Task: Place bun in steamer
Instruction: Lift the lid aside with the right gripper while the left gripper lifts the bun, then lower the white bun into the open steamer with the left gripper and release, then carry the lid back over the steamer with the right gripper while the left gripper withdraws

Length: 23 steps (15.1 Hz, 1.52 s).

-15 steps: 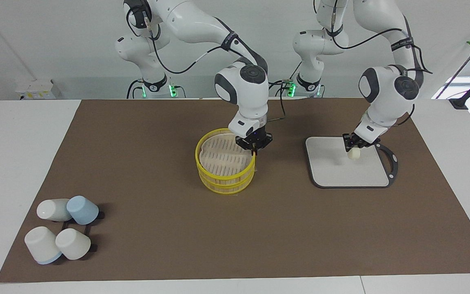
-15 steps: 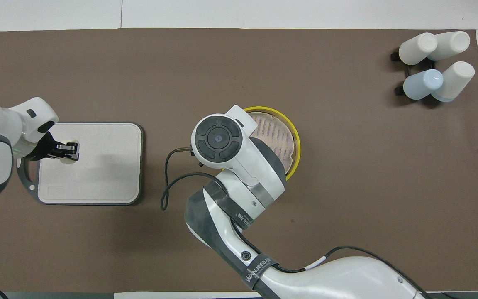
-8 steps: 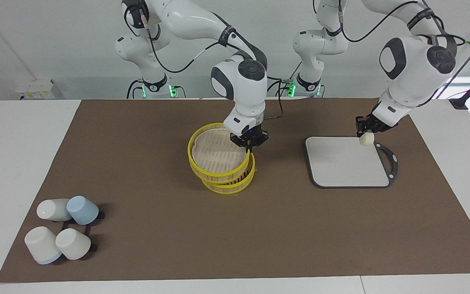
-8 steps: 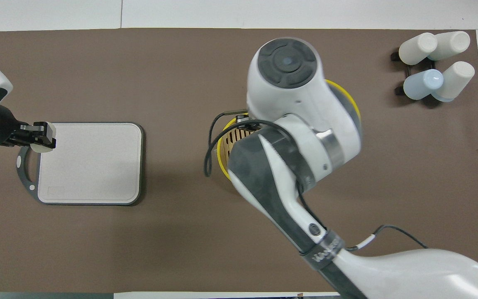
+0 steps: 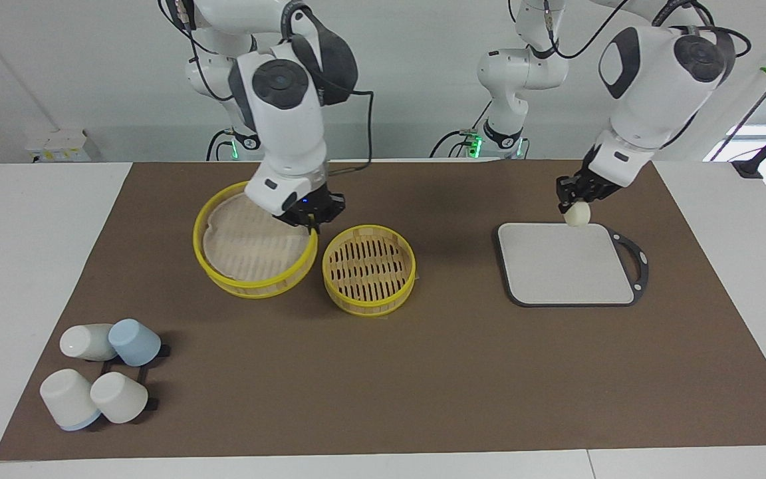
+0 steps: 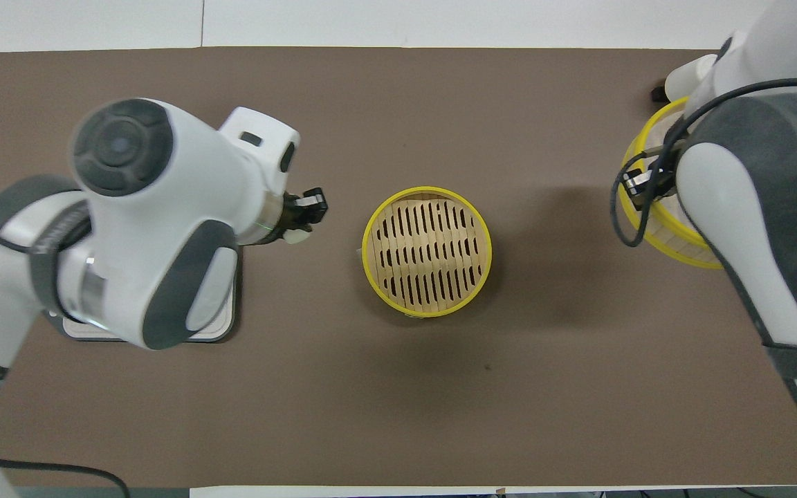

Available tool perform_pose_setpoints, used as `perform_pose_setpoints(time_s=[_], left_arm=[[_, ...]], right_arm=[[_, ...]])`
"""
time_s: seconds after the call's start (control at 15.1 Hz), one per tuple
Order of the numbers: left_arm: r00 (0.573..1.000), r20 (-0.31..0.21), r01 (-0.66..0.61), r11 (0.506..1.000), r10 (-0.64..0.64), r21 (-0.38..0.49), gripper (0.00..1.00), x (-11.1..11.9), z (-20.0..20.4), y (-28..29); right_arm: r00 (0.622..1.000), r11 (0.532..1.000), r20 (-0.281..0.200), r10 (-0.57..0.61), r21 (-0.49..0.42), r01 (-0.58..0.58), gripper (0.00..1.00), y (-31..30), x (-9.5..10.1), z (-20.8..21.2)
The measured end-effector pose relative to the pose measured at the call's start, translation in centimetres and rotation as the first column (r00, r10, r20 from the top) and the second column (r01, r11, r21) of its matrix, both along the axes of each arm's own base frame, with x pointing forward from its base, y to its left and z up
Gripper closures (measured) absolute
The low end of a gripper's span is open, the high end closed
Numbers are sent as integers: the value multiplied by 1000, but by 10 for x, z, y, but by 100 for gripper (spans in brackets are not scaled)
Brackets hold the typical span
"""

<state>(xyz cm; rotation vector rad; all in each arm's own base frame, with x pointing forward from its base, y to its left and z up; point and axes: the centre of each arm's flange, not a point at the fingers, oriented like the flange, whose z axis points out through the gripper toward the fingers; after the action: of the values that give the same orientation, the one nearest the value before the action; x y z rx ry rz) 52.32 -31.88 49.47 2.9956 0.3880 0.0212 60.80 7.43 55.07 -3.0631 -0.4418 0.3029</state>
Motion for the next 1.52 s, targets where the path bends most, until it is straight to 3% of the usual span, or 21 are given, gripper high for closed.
perform_pose_setpoints(time_s=[0.2, 0.33, 0.46, 0.6, 0.8, 1.06, 1.19, 1.33, 1.52], left_arm=[[999, 27, 31, 999, -31, -27, 70, -28, -68, -90], [994, 35, 102, 995, -102, 13, 70, -53, -119, -127], [990, 33, 134, 990, -136, 41, 70, -68, -155, -149], [989, 37, 140, 989, -141, 42, 69, -69, -167, -152], [991, 45, 123, 992, -124, 41, 63, -63, -167, -148], [997, 48, 60, 998, -61, 35, 26, -59, -160, -143], [999, 39, 23, 998, -25, 52, 1, -48, -137, -123], [1000, 13, -24, 995, 23, 92, 0, -32, -93, -79], [999, -18, -31, 989, 34, 145, 0, -6, -9, 32]], right_arm=[[999, 999, -23, 32, 17, -32, 92, -46, -1, -4], [999, 999, -38, 39, 20, -38, 92, -54, -3, -10], [998, 999, -52, 46, 21, -45, 92, -51, -6, -16], [997, 998, -58, 57, 21, -55, 92, -45, -9, -18], [996, 998, -56, 69, 19, -68, 92, -34, -11, -17], [997, 998, -46, 69, 11, -69, 92, -14, -13, -16], [997, 997, -41, 71, 10, -70, 92, -12, -12, -16], [997, 997, -40, 72, 10, -71, 92, -11, -13, -16], [998, 999, -28, 54, 1, -54, 92, 3, -13, -14]])
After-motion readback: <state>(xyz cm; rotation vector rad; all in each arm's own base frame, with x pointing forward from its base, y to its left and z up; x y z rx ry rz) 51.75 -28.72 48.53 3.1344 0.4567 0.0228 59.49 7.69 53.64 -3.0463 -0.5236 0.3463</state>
